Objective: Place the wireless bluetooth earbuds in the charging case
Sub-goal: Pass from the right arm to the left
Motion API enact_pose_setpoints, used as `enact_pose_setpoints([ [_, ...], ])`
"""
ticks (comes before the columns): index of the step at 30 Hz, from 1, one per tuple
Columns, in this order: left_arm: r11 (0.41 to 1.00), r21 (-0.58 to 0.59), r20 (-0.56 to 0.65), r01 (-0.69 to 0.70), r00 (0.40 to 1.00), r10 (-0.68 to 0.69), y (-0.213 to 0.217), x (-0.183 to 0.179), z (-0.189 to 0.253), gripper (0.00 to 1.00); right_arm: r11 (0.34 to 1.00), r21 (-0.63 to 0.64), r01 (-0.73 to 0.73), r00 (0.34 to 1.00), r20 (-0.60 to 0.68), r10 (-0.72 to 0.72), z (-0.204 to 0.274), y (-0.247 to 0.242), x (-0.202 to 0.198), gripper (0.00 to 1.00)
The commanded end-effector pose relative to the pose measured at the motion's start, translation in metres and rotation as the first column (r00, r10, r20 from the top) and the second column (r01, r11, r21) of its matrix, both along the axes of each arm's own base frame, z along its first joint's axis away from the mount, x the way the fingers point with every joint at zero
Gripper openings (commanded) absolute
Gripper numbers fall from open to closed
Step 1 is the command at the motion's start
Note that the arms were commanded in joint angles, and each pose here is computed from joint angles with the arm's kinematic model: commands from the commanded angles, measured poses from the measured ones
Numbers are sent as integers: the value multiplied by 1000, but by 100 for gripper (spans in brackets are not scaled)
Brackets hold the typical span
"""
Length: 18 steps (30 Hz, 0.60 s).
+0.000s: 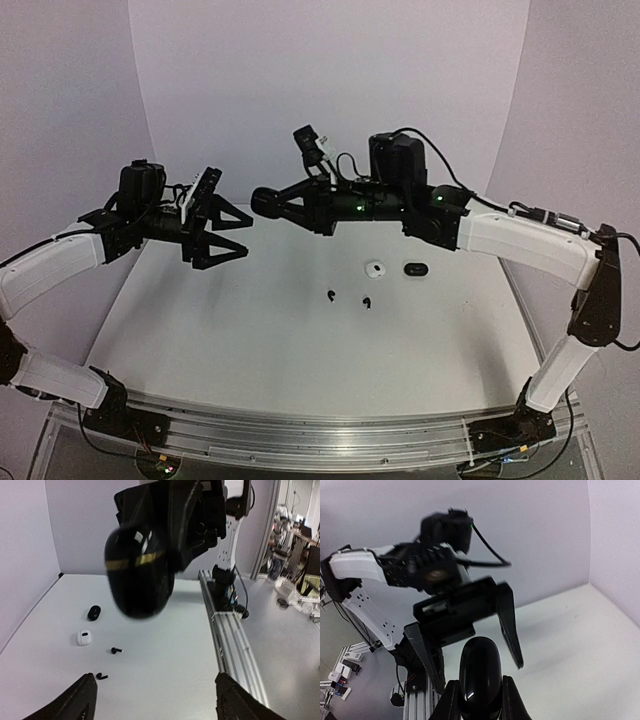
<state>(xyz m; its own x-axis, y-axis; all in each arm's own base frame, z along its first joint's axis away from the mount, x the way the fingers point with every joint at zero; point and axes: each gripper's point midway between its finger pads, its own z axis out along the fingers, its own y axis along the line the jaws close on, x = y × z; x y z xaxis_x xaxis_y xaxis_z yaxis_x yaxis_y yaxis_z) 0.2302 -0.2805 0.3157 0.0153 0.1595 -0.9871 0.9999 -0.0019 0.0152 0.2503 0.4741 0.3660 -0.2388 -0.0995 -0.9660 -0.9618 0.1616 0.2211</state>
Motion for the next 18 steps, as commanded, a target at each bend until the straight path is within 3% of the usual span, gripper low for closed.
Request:
enact_pose_setpoints([
  [1, 985, -164, -93, 58, 993, -74, -2, -32, 53, 71, 994, 97, -45, 978, 209, 24, 44, -4, -18, 0],
  [4, 985, -169, -107, 35, 993, -54, -14, -27, 65, 64, 994, 97, -51, 966, 257, 24, 48, 0, -25, 0],
  [7, 984, -172, -126, 38, 990, -60, -20, -25, 71, 63, 993, 102, -61, 957, 289, 29, 53, 5, -32, 0],
  [18, 978, -202, -11, 47, 999, -50, -24, -33, 82, 52, 992, 95, -79, 955, 293, 48, 49, 8, -40, 0],
])
